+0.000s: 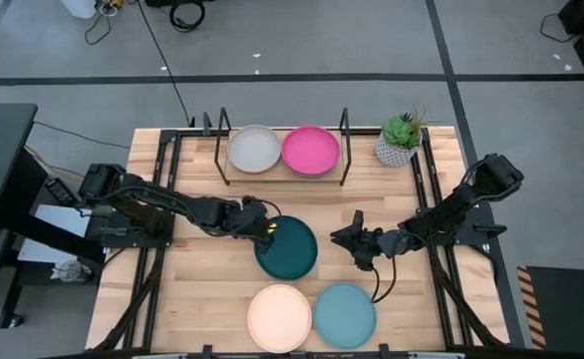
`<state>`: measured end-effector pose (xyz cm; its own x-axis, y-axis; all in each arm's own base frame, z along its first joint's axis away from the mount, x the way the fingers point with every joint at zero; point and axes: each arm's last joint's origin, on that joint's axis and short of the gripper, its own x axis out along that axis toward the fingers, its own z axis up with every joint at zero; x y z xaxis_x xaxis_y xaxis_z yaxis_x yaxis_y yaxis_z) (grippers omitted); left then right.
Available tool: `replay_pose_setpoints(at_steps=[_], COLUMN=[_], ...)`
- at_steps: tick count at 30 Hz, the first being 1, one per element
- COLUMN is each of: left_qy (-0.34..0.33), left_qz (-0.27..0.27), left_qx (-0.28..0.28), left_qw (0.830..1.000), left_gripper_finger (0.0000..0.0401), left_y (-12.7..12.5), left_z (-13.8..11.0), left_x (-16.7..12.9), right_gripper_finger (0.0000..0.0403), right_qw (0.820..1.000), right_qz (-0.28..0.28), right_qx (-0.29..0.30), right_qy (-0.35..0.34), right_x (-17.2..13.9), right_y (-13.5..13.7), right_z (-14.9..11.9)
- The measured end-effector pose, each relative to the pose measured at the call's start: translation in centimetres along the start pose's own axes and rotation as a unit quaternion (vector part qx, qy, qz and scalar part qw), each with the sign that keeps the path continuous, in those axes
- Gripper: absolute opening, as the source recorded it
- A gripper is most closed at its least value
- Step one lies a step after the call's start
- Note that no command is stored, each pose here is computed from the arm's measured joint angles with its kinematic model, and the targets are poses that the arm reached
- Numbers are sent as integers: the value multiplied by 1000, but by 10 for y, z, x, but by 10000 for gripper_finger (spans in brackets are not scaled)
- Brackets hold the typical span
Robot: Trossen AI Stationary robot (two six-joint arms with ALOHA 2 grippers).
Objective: Place and stack plates onto a shelf
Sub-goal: Stack the dark green plate on top of the pink plate on the shelf
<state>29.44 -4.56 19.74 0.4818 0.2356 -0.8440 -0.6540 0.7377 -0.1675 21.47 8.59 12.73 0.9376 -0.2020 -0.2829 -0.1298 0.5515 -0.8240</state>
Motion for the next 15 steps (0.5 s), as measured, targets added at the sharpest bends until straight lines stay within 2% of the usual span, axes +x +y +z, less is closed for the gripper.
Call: replay_pose_setpoints(at_steps=[5,9,10,15], left_qy=[-24,-17,-12,-12], left_qz=[10,1,-8,-43], left_qx=[114,187,205,289], left_qw=[993,982,979,956], left_gripper_finger=[16,16,16,16], left_y=[-2,1,2,7], left_z=[2,8,10,21], left_x=[6,8,9,12], right_gripper_finger=[103,103,103,103], right_qw=[1000,992,991,993], right_qz=[-9,-45,-44,-2], right_qx=[10,111,121,113], right_qy=[-7,-46,-46,40], right_x=[0,0,0,14], right_y=[-2,-12,-12,-10], right_z=[1,9,9,20])
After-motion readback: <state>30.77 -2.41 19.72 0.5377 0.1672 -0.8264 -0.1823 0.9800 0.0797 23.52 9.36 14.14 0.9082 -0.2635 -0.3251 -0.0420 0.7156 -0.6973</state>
